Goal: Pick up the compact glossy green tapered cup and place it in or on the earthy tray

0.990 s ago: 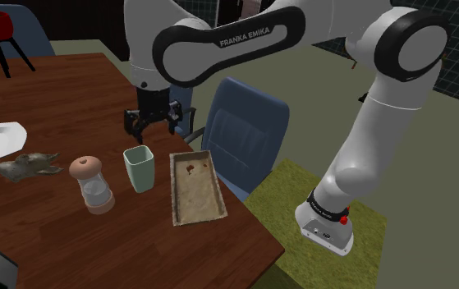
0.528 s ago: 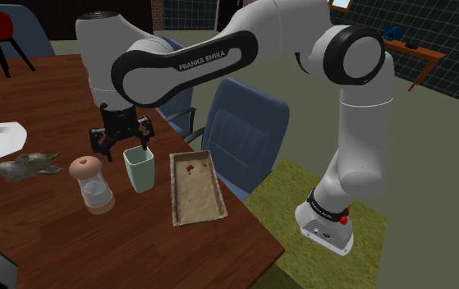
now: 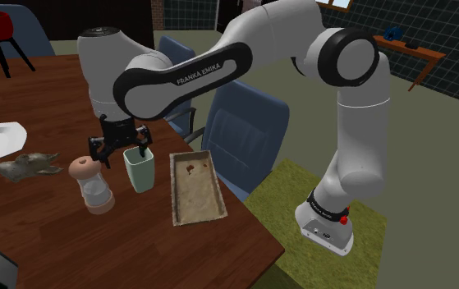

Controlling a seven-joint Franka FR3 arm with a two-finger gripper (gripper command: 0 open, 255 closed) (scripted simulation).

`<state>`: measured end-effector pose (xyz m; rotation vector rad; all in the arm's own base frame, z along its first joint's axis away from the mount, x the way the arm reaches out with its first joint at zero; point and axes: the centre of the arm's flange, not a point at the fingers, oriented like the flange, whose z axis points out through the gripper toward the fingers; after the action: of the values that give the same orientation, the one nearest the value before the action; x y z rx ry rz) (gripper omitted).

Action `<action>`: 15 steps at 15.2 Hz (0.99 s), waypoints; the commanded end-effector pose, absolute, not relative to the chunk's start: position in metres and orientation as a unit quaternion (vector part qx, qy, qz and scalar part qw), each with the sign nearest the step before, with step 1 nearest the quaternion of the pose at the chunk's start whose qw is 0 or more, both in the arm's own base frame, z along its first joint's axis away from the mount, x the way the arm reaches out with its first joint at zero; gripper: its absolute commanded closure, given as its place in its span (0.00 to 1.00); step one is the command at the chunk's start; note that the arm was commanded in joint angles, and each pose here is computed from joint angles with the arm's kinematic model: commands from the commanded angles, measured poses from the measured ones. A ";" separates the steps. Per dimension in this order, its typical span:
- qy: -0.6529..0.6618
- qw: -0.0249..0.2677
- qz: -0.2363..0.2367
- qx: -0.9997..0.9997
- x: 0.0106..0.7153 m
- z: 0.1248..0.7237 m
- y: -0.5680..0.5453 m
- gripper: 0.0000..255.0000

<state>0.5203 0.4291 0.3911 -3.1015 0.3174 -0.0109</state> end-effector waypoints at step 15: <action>0.101 0.005 0.005 -0.995 0.525 0.362 0.430 1.00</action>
<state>0.5342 0.4379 0.3947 -3.0044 0.3034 -0.1307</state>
